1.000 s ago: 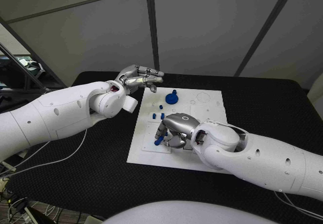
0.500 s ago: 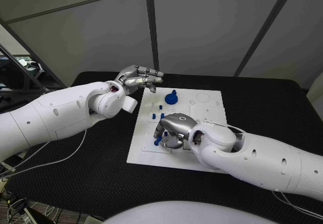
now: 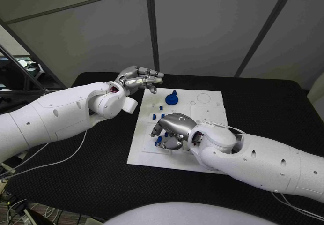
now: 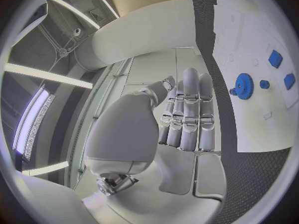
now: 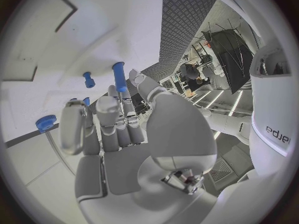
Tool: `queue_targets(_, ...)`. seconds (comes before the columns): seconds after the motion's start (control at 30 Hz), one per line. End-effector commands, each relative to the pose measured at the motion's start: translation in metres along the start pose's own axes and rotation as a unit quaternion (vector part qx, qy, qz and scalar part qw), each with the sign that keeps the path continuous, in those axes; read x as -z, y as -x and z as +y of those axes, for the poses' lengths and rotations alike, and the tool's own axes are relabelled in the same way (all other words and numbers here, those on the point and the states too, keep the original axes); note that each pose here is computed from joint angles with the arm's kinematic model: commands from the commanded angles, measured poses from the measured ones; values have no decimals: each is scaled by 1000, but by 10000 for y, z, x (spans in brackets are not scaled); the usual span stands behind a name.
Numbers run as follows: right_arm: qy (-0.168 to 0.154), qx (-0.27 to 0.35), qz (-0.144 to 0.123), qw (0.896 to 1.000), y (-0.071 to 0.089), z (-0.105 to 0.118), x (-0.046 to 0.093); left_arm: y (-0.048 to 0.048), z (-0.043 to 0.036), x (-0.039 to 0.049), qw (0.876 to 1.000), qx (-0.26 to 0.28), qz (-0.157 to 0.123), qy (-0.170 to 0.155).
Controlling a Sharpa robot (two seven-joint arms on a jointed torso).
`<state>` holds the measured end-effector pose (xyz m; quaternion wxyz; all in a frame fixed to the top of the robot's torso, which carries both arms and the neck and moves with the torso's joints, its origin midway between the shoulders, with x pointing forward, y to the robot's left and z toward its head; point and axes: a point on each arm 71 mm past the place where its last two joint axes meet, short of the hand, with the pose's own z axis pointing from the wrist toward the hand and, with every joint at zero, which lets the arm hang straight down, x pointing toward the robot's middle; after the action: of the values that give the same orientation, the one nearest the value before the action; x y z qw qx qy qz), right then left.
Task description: Assemble the parts on the task board
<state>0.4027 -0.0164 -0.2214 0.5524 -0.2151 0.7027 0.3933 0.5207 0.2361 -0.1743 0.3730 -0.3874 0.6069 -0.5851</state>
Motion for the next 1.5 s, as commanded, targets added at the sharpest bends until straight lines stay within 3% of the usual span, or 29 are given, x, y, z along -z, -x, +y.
queue_targets(0.03, 15, -12, -32, 999, 53, 22, 6, -7, -4, -2, 1000, 4, 6, 2)
queue_targets(0.17, 10, -13, -36, 999, 60, 6, 20, 0, -1, 0, 1000, 3, 6, 4)
queue_targets(0.7, -6, 0, 0, 1000, 19, -76, 89, 11, 2, 6, 1000, 3, 5, 6)
queue_targets(1.5, 1, -4, -15, 1000, 37, -57, 69, 19, 7, 9, 1000, 2, 3, 8)
